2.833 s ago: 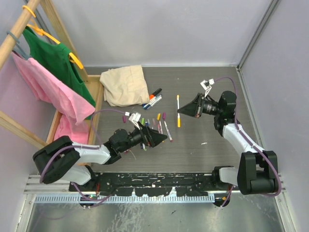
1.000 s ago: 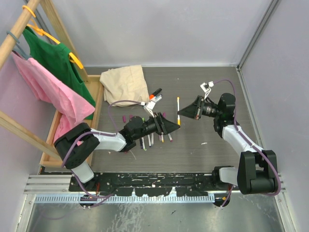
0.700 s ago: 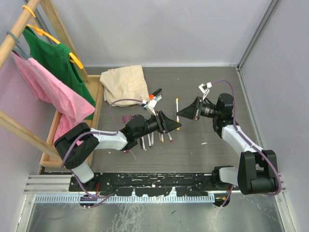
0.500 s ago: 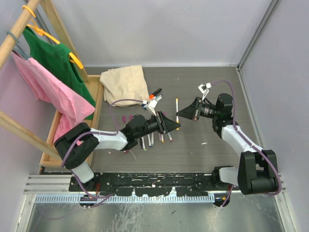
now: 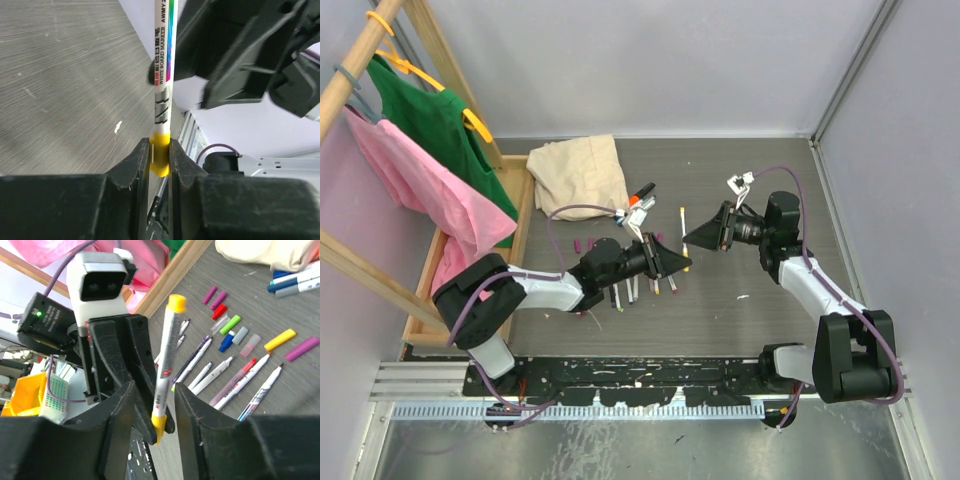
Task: Open the pen caps
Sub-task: Pick up the pen from the center of the board.
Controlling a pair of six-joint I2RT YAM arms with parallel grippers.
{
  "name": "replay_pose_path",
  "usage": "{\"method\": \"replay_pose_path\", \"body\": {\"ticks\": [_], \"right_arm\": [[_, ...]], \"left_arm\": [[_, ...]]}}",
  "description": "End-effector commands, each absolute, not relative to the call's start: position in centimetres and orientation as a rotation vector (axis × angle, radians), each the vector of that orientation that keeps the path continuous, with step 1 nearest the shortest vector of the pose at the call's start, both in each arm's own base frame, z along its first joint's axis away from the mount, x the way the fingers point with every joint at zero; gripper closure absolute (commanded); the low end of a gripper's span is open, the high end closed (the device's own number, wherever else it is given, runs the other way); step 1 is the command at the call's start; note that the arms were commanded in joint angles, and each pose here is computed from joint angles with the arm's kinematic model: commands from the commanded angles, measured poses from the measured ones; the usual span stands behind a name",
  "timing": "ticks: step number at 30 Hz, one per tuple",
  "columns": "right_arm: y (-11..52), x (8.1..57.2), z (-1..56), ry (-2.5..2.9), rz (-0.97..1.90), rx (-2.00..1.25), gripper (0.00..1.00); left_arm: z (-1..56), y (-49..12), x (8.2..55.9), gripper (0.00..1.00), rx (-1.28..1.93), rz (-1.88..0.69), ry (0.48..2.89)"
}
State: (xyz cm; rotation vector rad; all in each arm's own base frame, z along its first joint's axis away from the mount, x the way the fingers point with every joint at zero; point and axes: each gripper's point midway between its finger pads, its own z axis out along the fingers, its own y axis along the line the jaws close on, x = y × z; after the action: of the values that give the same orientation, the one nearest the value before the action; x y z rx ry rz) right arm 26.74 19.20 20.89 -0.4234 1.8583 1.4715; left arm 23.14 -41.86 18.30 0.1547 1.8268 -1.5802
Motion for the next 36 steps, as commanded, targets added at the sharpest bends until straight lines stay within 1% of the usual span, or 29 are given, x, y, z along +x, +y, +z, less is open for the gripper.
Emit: {"method": "replay_pose_path", "body": {"ticks": [1,3,4,5,9,12,15,18,20,24,31,34,36], "right_arm": [[19.2,27.1,23.5,1.762,1.355,-0.644,0.51],[18.5,27.6,23.7,1.763,1.207,-0.764,0.45],[18.0,28.0,23.7,1.721,1.086,-0.875,0.43],[17.7,27.9,23.7,1.706,1.029,-0.942,0.41],[17.2,26.8,23.8,1.574,0.792,-1.249,0.38],[16.8,25.2,23.3,1.338,0.571,-1.576,0.36],[16.1,24.1,22.7,1.009,0.381,-1.885,0.27],[16.5,23.4,23.4,0.711,0.281,-2.031,0.21],[17.2,23.2,23.9,0.653,0.281,-2.054,0.2],[19.2,21.9,22.5,0.577,0.294,-2.171,0.22],[21.8,22.1,18.5,0.602,0.192,-2.354,0.31],[22.1,22.2,16.5,0.621,0.108,-2.449,0.38],[22.1,22.5,15.5,0.643,0.03,-2.496,0.47]], "left_arm": [[18.8,-40.2,23.5,1.0,0.197,-1.551,1.798],[18.0,-39.2,23.4,1.0,0.229,-1.519,1.824],[17.4,-38.7,23.2,1.0,0.249,-1.502,1.851],[16.8,-38.2,22.9,1.0,0.276,-1.489,1.874],[15.7,-36.7,21.4,1.0,0.437,-1.42,1.963],[15.8,-36.1,20.1,1.0,0.583,-1.367,2.023],[15.9,-35.7,19.0,1.0,0.699,-1.353,2.056],[15.7,-35.5,18.1,1.0,0.786,-1.348,2.104],[15.9,-35.6,17.8,1.0,0.815,-1.357,2.116],[16.4,-35.9,17.4,1.0,0.853,-1.394,2.116],[16.6,-36.5,16.5,1.0,0.915,-1.43,2.116],[16.5,-36.4,16.2,1.0,0.924,-1.432,2.118],[16.5,-36.4,16.2,1.0,0.925,-1.43,2.115]]}}
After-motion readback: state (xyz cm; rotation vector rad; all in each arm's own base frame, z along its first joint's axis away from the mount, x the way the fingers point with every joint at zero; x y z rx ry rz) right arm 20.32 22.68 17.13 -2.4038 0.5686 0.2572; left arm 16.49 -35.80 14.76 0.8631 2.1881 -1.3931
